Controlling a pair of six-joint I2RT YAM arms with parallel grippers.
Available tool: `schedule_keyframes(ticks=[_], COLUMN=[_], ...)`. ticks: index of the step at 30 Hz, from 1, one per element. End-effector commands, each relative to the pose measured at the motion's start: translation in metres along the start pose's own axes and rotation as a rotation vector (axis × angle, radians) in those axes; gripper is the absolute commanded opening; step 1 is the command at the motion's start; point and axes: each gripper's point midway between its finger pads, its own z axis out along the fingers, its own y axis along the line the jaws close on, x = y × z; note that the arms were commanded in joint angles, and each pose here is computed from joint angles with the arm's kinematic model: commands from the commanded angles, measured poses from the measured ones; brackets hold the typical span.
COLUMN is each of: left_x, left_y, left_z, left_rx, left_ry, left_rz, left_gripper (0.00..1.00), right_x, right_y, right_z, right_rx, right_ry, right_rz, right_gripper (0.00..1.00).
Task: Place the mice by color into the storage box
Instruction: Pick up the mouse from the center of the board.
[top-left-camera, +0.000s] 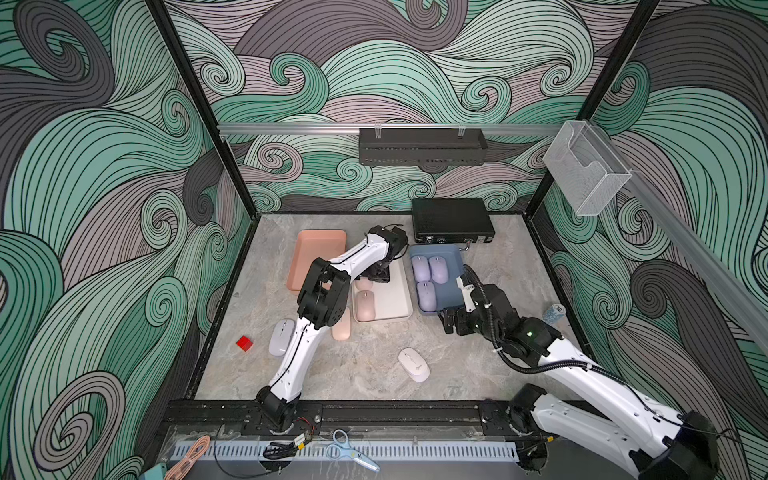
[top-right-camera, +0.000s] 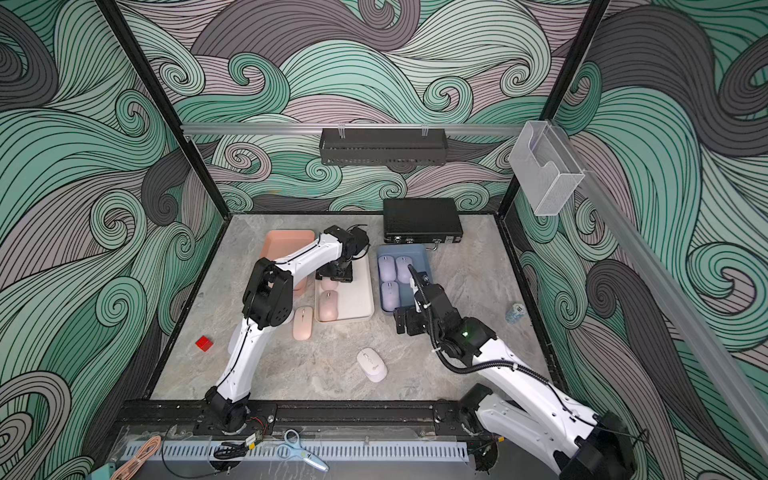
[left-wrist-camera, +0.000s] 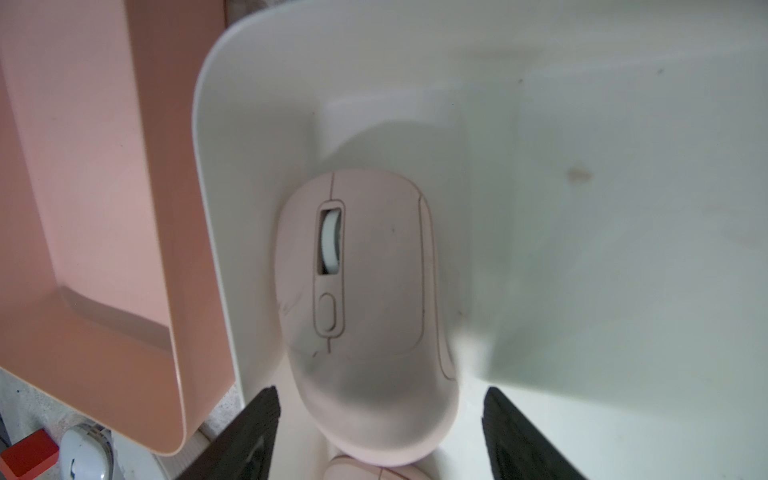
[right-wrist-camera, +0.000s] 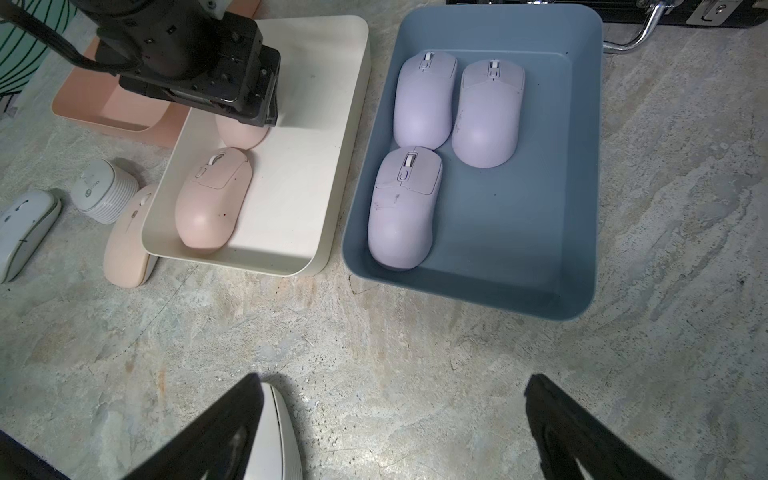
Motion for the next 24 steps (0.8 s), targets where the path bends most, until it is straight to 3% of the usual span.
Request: schedule_keyframes(ticks=[1, 7, 14, 17, 24], left_x=[0.001, 0.002, 0.014, 0.040, 0.133], left_y=[0.019, 0.027, 0.050, 0.062, 0.085], left_z=[-0.011, -0.032, -0.093, -0.103, -0.070], left_rx=[-0.043, -0.012, 0.102, 0.194, 0.314], left_ry=[-0.011, -0.043, -0.155, -0.156, -0.031], left_rz=[-0.002, -0.025, -0.071, -0.128, -0.213], left_gripper=[0.76, 0.70, 0.70, 0.71, 0.70], right_x=[-0.003, -0.003, -0.002, -0.001, 0.002], right_y=[-0.001, -0.001, -0.002, -0.001, -0.001], right_z=[-0.003, -0.004, -0.006, -0.005, 0.000], right_rx=[-0.002, -0.007, -0.003, -0.005, 0.003], right_ry=[-0.014, -0.013, -0.010, -0.006, 0.018], right_rz=[0.011, 0.012, 0.011, 0.013, 0.011], right_gripper=[0.98, 0.98, 0.98, 0.97, 0.94])
